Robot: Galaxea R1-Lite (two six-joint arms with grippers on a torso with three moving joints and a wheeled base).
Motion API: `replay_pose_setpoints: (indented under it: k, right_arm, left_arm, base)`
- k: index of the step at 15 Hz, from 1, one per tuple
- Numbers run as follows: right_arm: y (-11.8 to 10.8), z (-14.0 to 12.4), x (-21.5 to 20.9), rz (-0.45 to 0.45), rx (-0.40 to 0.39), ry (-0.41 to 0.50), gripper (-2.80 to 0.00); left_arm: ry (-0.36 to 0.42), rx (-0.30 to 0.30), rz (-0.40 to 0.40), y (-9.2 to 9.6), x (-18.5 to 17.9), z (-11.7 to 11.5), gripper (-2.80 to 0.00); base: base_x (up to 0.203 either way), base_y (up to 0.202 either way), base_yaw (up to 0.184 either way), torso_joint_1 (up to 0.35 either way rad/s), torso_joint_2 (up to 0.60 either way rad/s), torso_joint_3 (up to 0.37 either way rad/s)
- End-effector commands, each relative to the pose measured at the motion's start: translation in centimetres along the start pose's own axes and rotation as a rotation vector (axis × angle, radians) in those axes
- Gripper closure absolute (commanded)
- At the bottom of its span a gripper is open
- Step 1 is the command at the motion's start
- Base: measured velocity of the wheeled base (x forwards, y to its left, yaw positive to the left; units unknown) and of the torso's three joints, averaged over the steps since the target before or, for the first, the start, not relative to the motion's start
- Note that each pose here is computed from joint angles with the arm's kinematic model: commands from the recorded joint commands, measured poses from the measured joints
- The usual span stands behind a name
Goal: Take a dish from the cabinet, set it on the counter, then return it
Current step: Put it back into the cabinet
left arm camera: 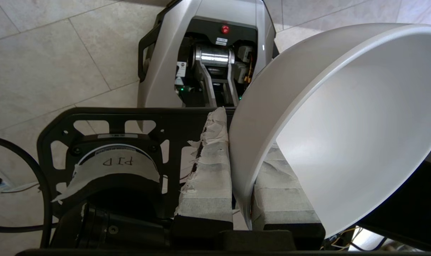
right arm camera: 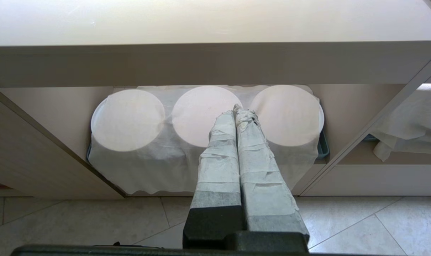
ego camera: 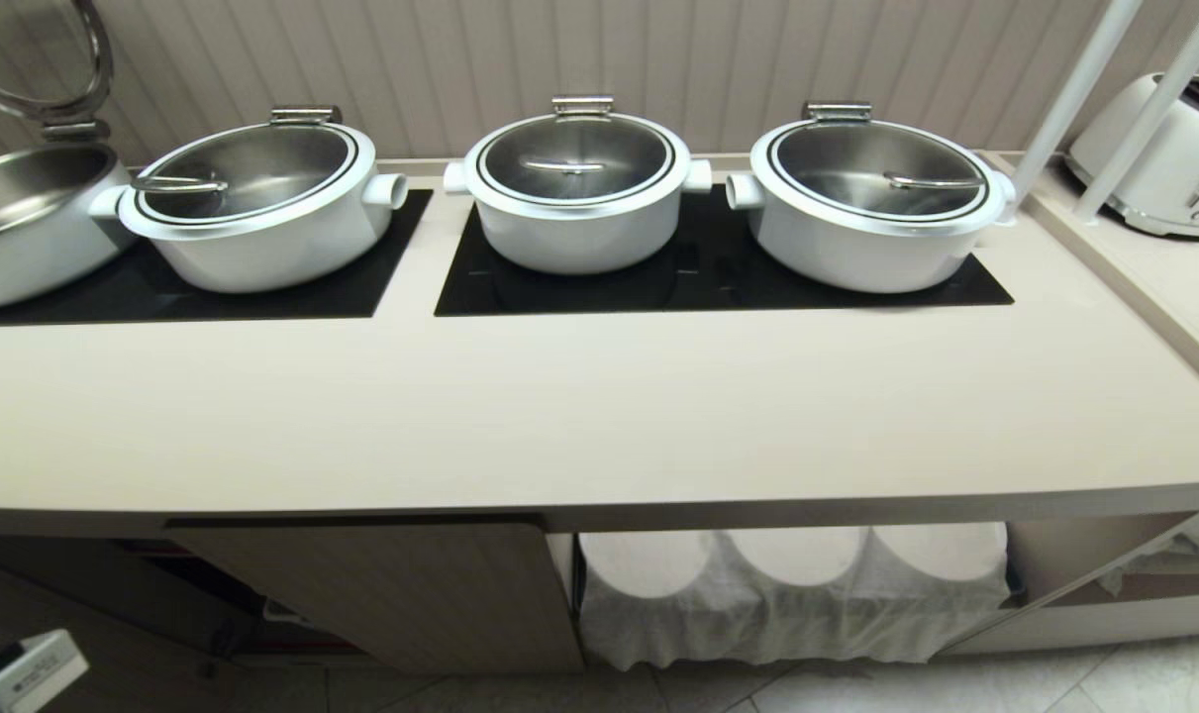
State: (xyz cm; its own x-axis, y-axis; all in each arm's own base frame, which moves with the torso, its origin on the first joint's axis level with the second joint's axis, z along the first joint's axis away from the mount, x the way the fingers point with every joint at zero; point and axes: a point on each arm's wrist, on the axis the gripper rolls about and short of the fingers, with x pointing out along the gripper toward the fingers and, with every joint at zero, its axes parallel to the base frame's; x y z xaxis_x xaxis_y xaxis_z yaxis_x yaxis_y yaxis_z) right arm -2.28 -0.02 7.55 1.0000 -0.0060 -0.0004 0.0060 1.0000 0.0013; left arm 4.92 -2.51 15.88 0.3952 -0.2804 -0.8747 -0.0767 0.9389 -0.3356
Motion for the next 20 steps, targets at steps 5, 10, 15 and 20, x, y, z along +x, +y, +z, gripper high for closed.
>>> replay_pose_setpoints:
  k: [5, 10, 15, 20]
  right_arm:
    - [0.0, 0.0, 0.0, 0.0, 0.0, 0.0, 0.0]
    - [0.0, 0.0, 0.0, 0.0, 0.0, 0.0, 0.0]
    - [0.0, 0.0, 0.0, 0.001, 0.0, 0.0, 0.0]
    - [0.0, 0.0, 0.0, 0.001, 0.0, 0.0, 0.0]
  left_arm:
    - [-0.023, -0.027, -0.012, 0.96, -0.13, -1.36, 0.0]
    - [-0.012, -0.04, 0.001, 1.06, -0.14, -1.49, 0.0]
    - [-0.021, -0.035, -0.007, 1.23, -0.38, -1.79, 0.0]
    - [-0.029, -0.037, -0.012, 1.3, -0.49, -1.91, 0.0]
  base:
    - [0.0, 0.0, 0.0, 0.0, 0.0, 0.0]
    - [0.0, 0.0, 0.0, 0.0, 0.0, 0.0]
    - [0.0, 0.0, 0.0, 0.0, 0.0, 0.0]
    - [0.0, 0.0, 0.0, 0.0, 0.0, 0.0]
